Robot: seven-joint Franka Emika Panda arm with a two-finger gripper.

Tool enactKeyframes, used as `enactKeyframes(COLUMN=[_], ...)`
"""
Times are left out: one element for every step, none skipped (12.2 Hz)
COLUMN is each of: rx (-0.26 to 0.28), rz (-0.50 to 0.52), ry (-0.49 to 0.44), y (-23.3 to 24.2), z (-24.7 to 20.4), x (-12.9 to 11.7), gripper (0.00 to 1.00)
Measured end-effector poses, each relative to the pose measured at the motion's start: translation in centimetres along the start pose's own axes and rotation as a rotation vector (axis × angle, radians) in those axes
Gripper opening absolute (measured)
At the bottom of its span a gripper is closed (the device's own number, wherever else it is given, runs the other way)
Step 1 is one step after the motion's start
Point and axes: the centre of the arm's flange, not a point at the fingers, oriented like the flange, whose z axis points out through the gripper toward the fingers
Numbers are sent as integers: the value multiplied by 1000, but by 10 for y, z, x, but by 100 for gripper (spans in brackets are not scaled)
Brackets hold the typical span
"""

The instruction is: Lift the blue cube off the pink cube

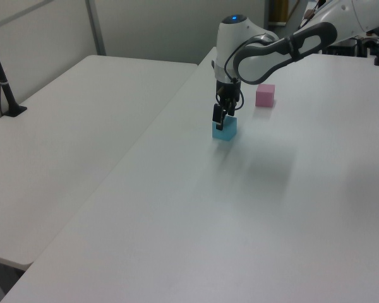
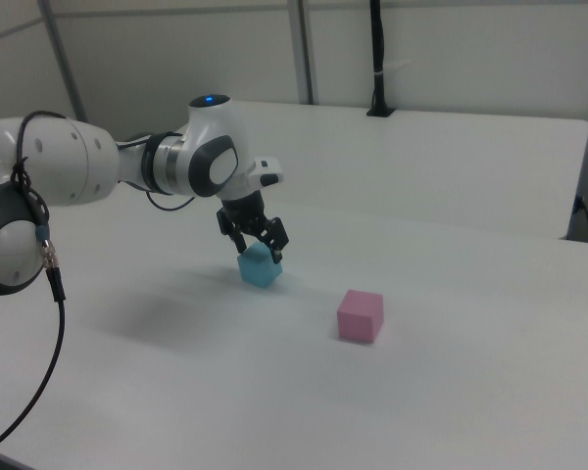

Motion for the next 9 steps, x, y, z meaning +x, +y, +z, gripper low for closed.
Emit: enactKeyframes(rx=[2, 4, 7, 7, 6, 6, 6, 5, 5], rz=[5, 10, 19, 26, 33, 42, 52, 63, 77], ry=[24, 45, 69, 64, 55, 50, 43, 32, 8], y=[2, 4, 9, 14, 19, 26, 33, 42, 52], z=[-12, -26, -54, -74, -95, -119, -144, -168, -200], x=[5, 8, 10, 7, 3, -2, -9, -17, -31], gripper=[100, 100, 100, 100, 100, 100, 100, 100, 100])
